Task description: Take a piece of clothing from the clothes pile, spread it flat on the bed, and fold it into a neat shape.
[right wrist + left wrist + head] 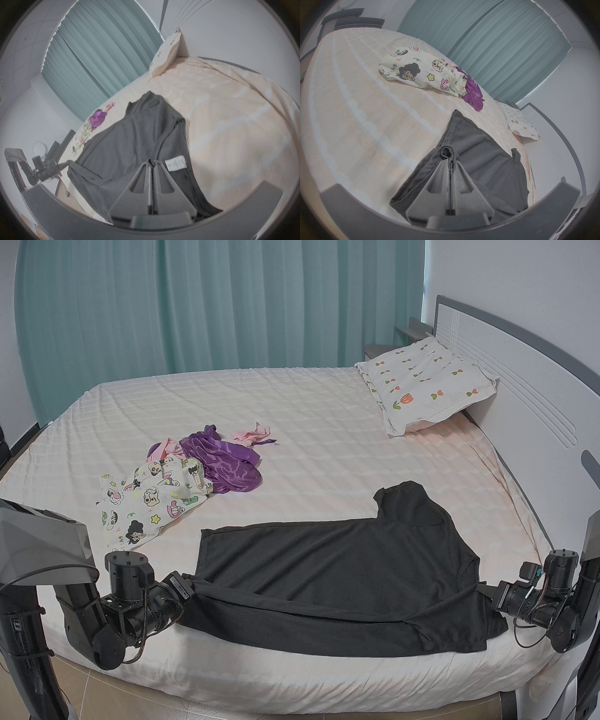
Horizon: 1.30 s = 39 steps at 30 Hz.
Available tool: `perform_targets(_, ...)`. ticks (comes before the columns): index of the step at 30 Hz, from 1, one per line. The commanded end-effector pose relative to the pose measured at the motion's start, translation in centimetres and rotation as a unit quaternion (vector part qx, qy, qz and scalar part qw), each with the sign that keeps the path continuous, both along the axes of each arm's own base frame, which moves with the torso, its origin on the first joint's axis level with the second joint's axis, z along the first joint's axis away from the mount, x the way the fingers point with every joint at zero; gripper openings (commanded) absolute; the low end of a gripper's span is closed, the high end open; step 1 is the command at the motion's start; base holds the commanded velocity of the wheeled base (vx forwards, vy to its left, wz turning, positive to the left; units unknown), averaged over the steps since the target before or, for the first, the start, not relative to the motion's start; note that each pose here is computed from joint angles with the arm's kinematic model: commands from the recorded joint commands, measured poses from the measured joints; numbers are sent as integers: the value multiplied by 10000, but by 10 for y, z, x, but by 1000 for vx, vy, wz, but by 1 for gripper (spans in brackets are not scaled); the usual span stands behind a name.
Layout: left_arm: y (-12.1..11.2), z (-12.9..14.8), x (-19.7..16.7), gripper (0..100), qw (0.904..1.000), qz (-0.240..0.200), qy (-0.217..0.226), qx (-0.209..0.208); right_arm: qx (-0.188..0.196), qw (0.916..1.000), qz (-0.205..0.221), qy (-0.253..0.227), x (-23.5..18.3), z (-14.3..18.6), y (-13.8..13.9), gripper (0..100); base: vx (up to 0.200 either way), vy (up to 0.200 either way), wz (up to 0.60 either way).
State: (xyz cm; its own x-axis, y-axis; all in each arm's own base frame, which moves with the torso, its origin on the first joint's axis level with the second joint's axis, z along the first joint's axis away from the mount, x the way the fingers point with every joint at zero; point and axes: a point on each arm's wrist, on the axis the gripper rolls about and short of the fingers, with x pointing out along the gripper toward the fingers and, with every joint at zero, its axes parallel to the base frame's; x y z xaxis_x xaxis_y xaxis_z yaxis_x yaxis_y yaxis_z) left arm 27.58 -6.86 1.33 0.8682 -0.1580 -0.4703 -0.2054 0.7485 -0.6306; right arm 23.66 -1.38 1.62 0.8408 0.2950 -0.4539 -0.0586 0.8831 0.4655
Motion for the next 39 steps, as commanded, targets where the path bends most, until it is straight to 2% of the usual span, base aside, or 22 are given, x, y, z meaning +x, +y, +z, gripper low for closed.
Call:
perform_targets(1, 3, -2, -2, 0, 10000, 54, 64, -3, 133, 9997, -102, -189, 3, 4, -1, 0, 0, 0, 0)
perform_targets(10, 7, -8, -1, 0, 9989, 309, 212, -285, 254, 9983, -265, -453, 18, 9, -4, 0, 0, 0, 0)
perform_targets(17, 8, -14, -1, 0, 9983, 349, 327, -325, 351, 9969, -301, -644, 31, 12, -5, 0, 0, 0, 0)
perform_targets(27, 9, -15, 2, 0, 9980, 397, 301, -398, 383, 9974, -292, -530, 47, -4, -6, 0, 0, 0, 0)
perform_targets(30, 10, -14, 2, 0, 9973, 470, 295, -474, 452, 9978, -325, -368, 46, -12, -7, 0, 0, 0, 0)
perform_targets(31, 10, -15, 2, 0, 9973, 478, 302, -472, 474, 9978, -336, -323, 47, -15, -7, 100, 0, 0, 0)
perform_targets(36, 11, -14, 2, 0, 9973, 467, 293, -495, 496, 9979, -332, -242, 47, -20, -6, 100, 0, 0, 0)
perform_targets(37, 11, -13, 3, 100, 9972, 469, 272, -507, 499, 9979, -342, -240, 47, -20, -6, 100, 0, 0, 0)
perform_targets(39, 11, -12, 3, 100, 9973, 468, 257, -511, 517, 9976, -382, -263, 48, -19, -7, 100, 0, 0, 0)
